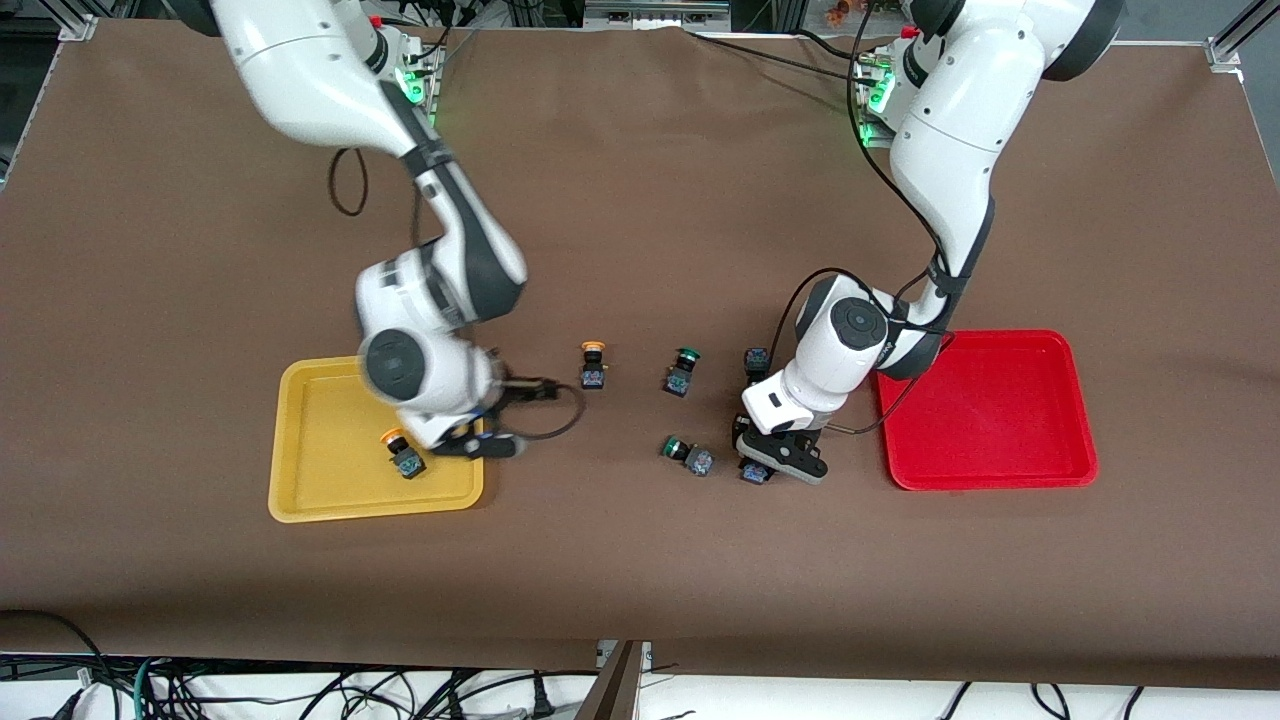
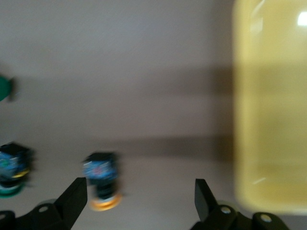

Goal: Place red and yellow buttons in trays
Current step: 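Grasp the red button with the left gripper while the right gripper grasps another orange button, then place the red button in the red tray while the right gripper places the orange button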

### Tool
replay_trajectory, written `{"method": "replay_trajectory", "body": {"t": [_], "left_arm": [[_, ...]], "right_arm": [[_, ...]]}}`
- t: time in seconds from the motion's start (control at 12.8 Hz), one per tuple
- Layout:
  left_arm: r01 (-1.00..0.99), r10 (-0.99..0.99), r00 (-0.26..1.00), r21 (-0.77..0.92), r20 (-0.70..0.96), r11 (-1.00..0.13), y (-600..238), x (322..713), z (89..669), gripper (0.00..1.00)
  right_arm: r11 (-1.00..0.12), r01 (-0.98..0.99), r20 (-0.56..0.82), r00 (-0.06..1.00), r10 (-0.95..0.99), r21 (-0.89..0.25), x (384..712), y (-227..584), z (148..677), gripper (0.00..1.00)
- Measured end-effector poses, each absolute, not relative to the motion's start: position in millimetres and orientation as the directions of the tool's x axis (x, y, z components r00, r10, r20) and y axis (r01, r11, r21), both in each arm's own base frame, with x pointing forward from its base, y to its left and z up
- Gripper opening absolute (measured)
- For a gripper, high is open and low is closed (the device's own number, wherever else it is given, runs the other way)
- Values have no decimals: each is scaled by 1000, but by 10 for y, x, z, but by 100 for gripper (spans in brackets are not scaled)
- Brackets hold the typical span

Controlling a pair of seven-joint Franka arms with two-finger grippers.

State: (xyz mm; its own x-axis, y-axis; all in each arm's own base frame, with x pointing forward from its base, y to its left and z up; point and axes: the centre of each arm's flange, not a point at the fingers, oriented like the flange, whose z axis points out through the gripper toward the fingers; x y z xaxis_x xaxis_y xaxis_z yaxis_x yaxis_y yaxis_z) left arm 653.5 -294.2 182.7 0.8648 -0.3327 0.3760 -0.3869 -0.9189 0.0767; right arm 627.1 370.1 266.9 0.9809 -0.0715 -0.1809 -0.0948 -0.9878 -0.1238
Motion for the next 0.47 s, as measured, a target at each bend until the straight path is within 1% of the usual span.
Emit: {"method": "replay_trajectory", "body": {"t": [0.08, 0.23, 0.39, 0.47], "left_arm": [[-384, -342, 881, 72, 328, -920, -2905, 6552, 1998, 41], [-379, -366, 916, 54, 164, -924, -2692, 6555, 2527, 41], [-429, -428, 903, 30, 28, -903, -2338, 6500, 2985, 41], [-451, -451, 892, 22, 3, -892, -2156, 6510, 3113, 41]], "right_arm": [[-985, -127, -176, 979, -105, -117, 6087, 4016, 2606, 100], [-983, -147, -161, 979, -128, -111, 5821, 4333, 2364, 100], [-983, -147, -152, 980, -130, -106, 5715, 4348, 2118, 99], [-983, -148, -146, 981, -132, -105, 5668, 4338, 2009, 99]]}}
